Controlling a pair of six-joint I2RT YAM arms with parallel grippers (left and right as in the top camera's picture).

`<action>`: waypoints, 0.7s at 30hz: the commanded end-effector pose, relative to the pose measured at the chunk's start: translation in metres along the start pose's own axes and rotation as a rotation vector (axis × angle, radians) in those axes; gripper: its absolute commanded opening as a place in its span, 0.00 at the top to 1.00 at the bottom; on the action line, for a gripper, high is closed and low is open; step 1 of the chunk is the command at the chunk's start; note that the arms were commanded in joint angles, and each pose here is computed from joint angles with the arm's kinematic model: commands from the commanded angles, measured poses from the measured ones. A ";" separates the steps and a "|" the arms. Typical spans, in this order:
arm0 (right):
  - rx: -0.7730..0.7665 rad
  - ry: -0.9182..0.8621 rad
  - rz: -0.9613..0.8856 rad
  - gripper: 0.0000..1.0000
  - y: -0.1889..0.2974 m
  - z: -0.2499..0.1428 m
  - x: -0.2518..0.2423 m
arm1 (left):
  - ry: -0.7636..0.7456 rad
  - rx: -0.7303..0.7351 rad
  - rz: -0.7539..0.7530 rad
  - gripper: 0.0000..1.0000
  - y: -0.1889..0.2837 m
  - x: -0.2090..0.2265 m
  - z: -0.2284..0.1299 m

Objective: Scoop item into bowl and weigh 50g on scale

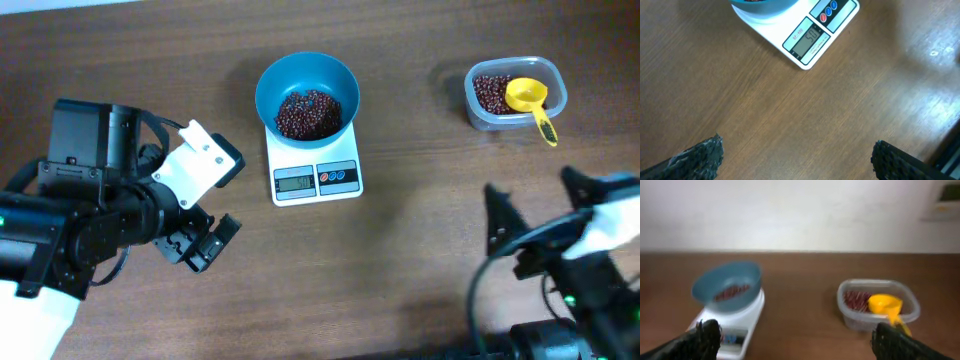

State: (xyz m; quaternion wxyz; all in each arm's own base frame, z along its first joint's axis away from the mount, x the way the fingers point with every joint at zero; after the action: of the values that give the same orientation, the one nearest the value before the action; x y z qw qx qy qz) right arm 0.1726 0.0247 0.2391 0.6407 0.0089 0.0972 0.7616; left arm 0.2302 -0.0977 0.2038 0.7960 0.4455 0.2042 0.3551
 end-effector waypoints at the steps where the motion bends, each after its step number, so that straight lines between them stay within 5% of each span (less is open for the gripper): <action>1: -0.003 0.098 0.069 0.01 -0.021 -0.024 0.012 | -0.012 -0.001 0.002 0.01 0.000 0.001 0.000; 21: -0.108 0.110 0.051 0.01 -0.063 -0.068 0.013 | -0.012 -0.001 0.002 0.01 0.000 0.001 0.000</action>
State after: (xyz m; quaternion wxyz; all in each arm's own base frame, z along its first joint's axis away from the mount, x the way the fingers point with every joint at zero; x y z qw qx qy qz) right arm 0.2225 0.0360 0.1645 0.6187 -0.0671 0.0897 0.7776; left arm 0.2303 -0.0977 0.2038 0.7960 0.4455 0.2042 0.3551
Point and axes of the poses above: each gripper's point midway between its finger pads, its own y axis back along the fingers, its own x axis along the line the jaws close on, z = x × y, the point moved 2 cm from there along y, back along the fingers, and after that the axes turned 10 degrees about y, right-handed, at the moved point
